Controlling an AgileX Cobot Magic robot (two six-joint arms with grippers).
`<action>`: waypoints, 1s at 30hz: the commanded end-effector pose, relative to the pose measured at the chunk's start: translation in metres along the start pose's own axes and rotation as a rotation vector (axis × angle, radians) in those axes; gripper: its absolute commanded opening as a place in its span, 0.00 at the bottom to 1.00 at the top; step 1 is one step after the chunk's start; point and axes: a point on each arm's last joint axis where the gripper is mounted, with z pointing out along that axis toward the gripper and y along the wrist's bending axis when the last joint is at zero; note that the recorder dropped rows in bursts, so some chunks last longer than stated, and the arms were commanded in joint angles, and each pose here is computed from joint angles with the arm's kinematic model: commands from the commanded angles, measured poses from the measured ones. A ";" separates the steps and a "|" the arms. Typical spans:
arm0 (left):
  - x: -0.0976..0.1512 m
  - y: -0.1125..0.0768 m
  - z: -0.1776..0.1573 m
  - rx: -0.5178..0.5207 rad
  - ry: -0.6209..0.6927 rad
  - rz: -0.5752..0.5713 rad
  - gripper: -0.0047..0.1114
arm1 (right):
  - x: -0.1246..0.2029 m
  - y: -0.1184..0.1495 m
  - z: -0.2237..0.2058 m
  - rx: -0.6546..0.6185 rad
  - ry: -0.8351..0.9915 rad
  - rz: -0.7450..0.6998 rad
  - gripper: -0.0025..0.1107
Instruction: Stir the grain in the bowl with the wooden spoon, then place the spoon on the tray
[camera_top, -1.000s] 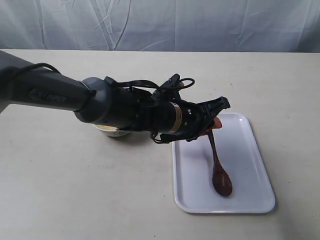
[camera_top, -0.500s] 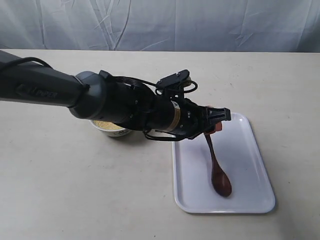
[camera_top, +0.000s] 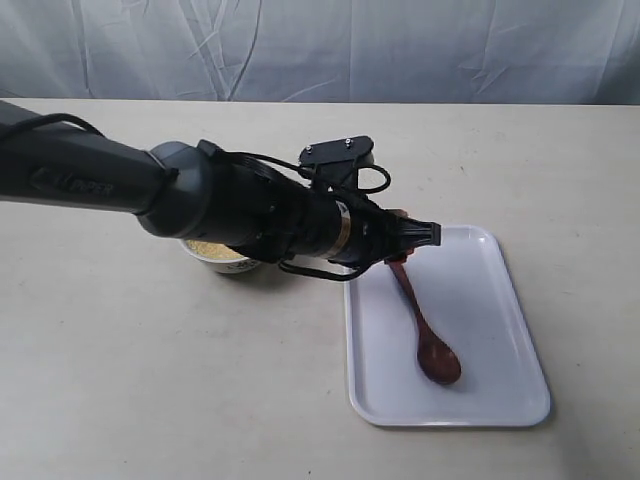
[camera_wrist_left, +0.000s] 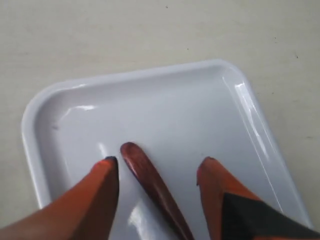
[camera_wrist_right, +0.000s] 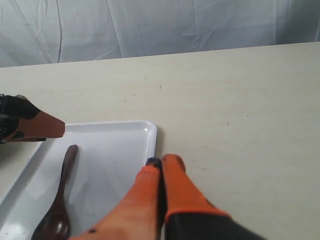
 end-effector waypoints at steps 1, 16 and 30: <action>-0.016 -0.011 -0.020 0.024 -0.056 0.115 0.42 | 0.000 0.000 0.000 -0.003 -0.010 -0.004 0.02; -0.101 0.013 -0.152 -0.810 -0.397 0.859 0.04 | 0.000 0.000 0.000 -0.003 -0.010 -0.004 0.02; -0.053 0.121 -0.201 -0.621 0.304 0.170 0.04 | 0.000 0.000 0.000 -0.003 -0.010 -0.004 0.02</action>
